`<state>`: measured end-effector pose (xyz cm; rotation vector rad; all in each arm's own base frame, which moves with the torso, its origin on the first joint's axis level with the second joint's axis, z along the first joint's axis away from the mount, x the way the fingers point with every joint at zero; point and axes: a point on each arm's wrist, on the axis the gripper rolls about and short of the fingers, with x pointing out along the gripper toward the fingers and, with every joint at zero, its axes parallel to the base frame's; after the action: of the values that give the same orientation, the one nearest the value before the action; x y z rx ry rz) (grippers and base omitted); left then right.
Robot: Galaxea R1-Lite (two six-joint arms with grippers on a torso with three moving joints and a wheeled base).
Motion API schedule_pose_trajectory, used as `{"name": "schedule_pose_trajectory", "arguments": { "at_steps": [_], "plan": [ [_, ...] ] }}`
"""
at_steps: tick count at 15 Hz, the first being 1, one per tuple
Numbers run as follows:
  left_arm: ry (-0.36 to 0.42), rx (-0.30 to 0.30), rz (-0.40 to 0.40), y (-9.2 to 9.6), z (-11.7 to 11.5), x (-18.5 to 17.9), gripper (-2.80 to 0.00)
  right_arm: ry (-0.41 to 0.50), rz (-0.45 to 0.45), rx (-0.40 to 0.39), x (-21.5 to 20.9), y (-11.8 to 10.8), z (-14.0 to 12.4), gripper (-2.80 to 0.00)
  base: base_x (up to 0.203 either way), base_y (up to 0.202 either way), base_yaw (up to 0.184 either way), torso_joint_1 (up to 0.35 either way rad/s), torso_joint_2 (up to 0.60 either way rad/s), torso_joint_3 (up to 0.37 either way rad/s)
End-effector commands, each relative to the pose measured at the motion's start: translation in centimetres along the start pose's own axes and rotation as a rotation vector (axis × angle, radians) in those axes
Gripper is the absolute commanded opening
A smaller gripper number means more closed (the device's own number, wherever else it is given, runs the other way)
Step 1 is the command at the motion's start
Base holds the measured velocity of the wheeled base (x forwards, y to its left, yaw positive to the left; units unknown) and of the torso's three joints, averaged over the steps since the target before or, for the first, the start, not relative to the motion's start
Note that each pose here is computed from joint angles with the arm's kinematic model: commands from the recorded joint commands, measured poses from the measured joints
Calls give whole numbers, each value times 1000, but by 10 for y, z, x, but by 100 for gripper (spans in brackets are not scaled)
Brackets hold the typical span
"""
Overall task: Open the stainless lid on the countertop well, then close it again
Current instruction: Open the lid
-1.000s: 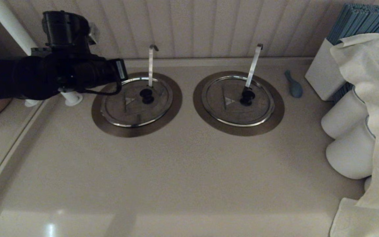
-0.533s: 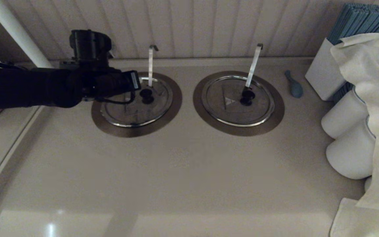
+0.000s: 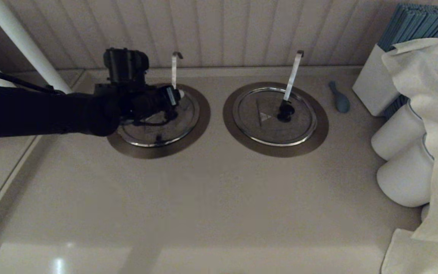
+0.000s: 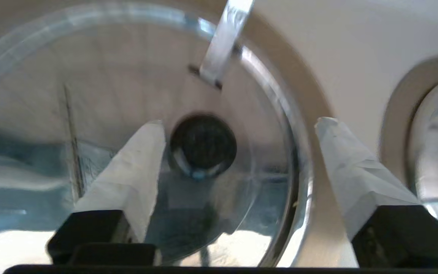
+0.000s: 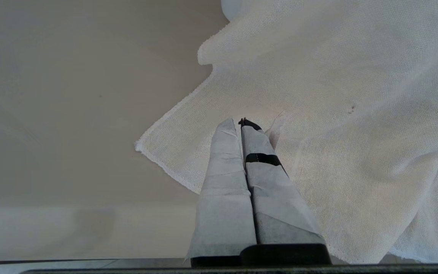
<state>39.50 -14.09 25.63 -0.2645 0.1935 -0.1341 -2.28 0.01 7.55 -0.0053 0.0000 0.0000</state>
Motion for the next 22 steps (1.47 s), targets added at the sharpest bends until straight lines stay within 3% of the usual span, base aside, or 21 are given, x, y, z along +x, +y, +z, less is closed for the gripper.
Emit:
{"name": "schedule_pose_trajectory", "arguments": {
  "at_steps": [1, 4, 6, 22],
  "plan": [
    [31, 7, 14, 1, -12, 3, 0, 0, 0, -1, 0, 0, 0, -280, 0, 0, 0, 0, 0, 0],
    [-62, 8, 1, 5, -22, 6, 0, 0, 0, -1, 0, 0, 0, -280, 0, 0, 0, 0, 0, 0],
    [-139, 55, -11, 7, -24, 6, 0, 0, 0, -1, 0, 0, 0, -280, 0, 0, 0, 0, 0, 0],
    [-103, 57, 79, 16, -56, 37, 0, 0, 0, -1, 0, 0, 0, -280, 0, 0, 0, 0, 0, 0]
  ]
}}
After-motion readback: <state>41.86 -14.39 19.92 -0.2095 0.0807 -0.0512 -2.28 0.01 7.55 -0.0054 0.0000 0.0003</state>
